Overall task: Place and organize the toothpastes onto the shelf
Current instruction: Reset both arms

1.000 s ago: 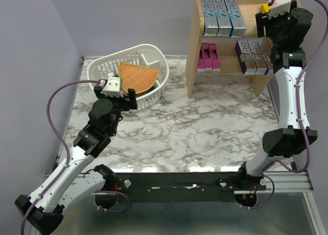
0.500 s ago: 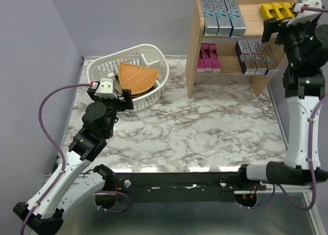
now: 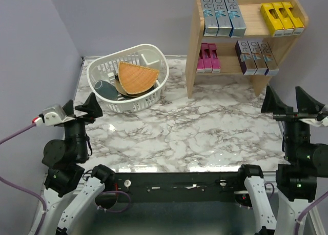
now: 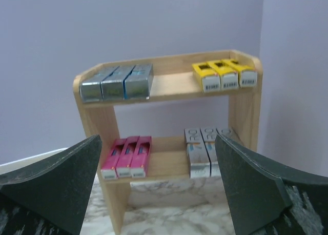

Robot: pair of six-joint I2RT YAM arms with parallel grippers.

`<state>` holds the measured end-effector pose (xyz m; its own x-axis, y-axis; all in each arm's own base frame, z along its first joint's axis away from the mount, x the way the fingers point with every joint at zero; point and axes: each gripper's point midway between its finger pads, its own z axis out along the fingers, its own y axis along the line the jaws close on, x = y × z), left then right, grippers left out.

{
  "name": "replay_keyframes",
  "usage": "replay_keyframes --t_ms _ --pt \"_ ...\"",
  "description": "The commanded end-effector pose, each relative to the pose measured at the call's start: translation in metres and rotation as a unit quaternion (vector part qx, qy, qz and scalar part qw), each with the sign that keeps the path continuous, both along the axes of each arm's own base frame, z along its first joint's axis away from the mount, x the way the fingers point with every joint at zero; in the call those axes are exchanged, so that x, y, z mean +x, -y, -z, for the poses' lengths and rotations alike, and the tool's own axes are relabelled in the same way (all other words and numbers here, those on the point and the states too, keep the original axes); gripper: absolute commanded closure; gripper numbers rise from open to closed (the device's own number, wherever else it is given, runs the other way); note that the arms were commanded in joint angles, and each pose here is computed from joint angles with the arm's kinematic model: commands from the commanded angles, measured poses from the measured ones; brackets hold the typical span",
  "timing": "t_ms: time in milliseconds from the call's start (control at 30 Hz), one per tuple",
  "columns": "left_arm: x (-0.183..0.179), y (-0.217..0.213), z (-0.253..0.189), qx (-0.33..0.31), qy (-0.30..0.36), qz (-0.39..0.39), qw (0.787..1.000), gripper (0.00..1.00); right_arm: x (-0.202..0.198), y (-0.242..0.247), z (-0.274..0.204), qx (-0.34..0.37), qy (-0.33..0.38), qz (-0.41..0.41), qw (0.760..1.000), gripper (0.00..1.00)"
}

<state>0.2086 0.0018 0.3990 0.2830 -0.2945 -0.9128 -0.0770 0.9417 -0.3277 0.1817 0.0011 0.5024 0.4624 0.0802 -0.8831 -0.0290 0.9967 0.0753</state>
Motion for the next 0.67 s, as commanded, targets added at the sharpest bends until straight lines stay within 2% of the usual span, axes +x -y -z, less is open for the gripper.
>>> replay_keyframes --t_ms 0,67,100,167,200,300,367,633 --pt "-0.023 -0.019 -0.003 -0.038 0.033 -0.019 0.999 0.01 -0.025 0.011 0.071 0.054 -0.054 0.026 0.997 0.00" --pt "-0.031 -0.021 -0.001 -0.036 0.042 -0.014 0.998 0.01 -0.026 0.011 0.100 0.042 -0.071 0.027 0.996 0.00" --pt "-0.031 -0.018 0.005 -0.030 0.040 -0.007 0.999 0.01 -0.041 0.014 0.101 0.038 -0.048 0.038 0.997 0.00" --pt "-0.036 -0.017 0.010 -0.025 0.044 0.002 0.999 0.01 -0.041 0.018 0.124 0.032 -0.058 0.046 0.997 0.00" --pt "-0.036 -0.015 0.013 -0.023 0.043 0.010 0.999 0.01 -0.051 0.022 0.125 0.037 -0.040 0.055 0.997 0.00" --pt "-0.035 -0.011 0.031 -0.021 0.026 0.018 0.999 0.01 -0.048 0.022 0.148 0.038 -0.036 0.053 0.997 0.00" --pt "-0.033 -0.011 0.046 -0.019 0.007 0.017 1.000 0.01 -0.060 0.023 0.149 0.046 0.001 0.053 0.998 0.00" --pt "-0.033 -0.015 0.060 -0.024 -0.001 0.005 1.000 0.01 -0.053 0.023 0.166 0.061 -0.012 0.041 0.997 0.00"
